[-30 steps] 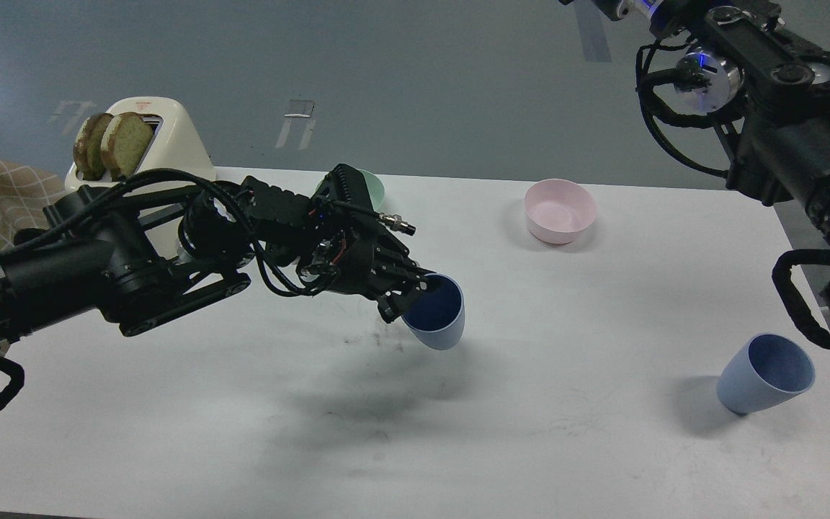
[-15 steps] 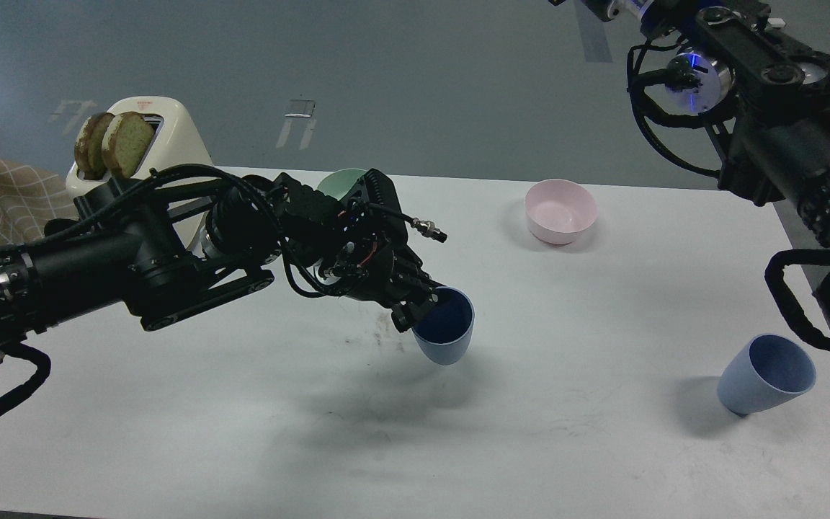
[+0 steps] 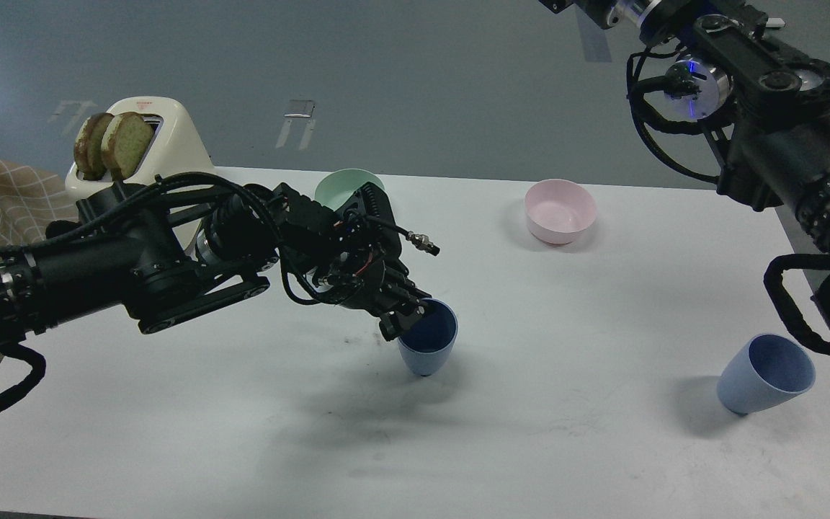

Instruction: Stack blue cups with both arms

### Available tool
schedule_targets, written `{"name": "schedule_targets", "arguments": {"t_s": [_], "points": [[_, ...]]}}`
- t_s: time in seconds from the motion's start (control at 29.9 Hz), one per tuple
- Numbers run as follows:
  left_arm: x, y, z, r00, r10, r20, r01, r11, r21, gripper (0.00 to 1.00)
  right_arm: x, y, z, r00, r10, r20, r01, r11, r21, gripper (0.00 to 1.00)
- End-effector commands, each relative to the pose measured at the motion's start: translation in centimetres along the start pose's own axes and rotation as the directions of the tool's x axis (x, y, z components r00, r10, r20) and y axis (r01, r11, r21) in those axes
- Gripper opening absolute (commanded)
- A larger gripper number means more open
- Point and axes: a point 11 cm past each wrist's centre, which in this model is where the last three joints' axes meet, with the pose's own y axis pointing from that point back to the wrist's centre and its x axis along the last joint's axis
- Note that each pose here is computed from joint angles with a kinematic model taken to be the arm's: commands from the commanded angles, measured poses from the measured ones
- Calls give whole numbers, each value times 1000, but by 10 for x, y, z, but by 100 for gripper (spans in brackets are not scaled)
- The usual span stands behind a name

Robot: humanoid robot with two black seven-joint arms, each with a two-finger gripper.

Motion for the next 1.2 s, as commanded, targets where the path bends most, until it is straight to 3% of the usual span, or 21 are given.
{"name": "schedule_targets", "arguments": {"t_s": [0.0,0.13,0.27,0.47,0.6,0.64,0.77,0.8,0.84,0.9,0.97,1.1,1.17], "points": [[0,2,-2,1000,3,-2,-3,1000,7,65,0,0,0,1000,-1,-1,1,1000,-1,100],[11,21,-16,1000,19,19,-20,998,52,92,5,3,-1,1000,8,-7,-8,1000,-1,100],[33,54,-35,997,79,-2,-78,992,101,97,15,8,-4,1000,24,-17,-24,1000,-1,100],[69,127,-66,920,334,-207,-309,940,144,97,35,23,-5,996,29,-86,-33,998,-44,100],[75,169,-92,722,528,-446,-504,844,184,97,52,45,0,984,-17,-177,-7,991,-134,100],[75,169,-92,722,529,-447,-504,844,184,97,52,45,0,984,-17,-177,-7,991,-135,100],[66,193,-124,362,640,-678,-680,678,278,97,83,83,-9,971,-26,-238,-21,981,-193,100],[58,198,-133,240,643,-727,-714,625,317,97,95,98,-14,967,-20,-255,-35,978,-207,100],[58,198,-133,238,643,-728,-714,624,318,97,96,99,-15,967,-20,-255,-35,978,-207,100],[50,205,-147,31,618,-785,-761,524,382,97,114,133,-23,960,-18,-279,-53,968,-246,100],[45,199,-152,-76,579,-812,-776,477,413,97,125,162,-27,956,-21,-292,-66,957,-284,100],[38,184,-152,-152,527,-836,-781,455,429,97,138,209,-32,940,-48,-338,-84,927,-367,100],[35,174,-149,-157,510,-846,-777,465,424,97,142,248,-31,909,-120,-398,-86,882,-464,100]]}}
